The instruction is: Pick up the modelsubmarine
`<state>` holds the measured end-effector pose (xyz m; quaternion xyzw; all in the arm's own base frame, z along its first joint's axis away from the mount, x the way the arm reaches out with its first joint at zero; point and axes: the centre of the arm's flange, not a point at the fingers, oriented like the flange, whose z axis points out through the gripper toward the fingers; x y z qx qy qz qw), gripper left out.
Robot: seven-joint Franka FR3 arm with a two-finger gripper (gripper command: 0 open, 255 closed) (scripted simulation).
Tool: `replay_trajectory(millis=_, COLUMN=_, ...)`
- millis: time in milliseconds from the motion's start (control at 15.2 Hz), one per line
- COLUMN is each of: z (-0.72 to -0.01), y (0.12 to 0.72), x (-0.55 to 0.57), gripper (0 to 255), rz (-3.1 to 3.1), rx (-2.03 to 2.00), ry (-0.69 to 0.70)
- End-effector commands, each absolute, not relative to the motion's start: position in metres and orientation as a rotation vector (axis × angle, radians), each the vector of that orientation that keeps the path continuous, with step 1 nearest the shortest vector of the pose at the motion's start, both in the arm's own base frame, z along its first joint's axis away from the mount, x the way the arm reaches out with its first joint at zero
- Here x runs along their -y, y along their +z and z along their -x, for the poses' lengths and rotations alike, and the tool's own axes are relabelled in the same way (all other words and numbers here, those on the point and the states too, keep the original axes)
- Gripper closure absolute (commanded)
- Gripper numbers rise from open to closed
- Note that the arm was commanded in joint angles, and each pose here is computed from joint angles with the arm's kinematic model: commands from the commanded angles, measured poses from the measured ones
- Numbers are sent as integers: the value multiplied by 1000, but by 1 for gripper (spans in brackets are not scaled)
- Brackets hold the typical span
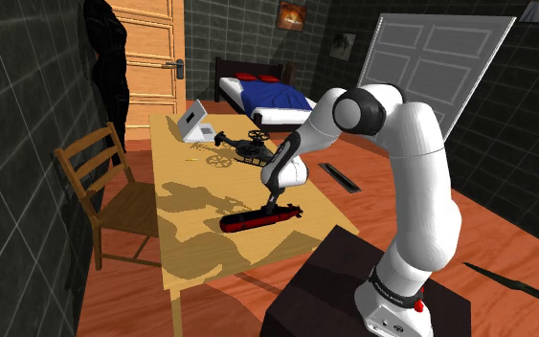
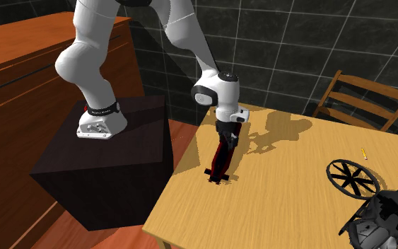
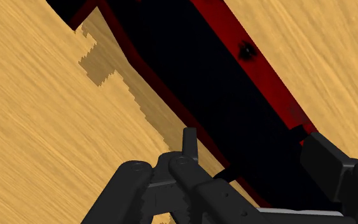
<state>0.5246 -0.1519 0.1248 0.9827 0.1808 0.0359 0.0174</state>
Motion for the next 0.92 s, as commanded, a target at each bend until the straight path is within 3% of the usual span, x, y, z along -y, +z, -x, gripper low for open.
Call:
replay_trajectory(millis=0, z=-524, y=123, x=152, gripper=255, rz=-3054, rx=-561, ry=109)
replay_trajectory(millis=858, z=-524, y=192, x=152, gripper=255, rz=-3054, rx=-561, ry=109)
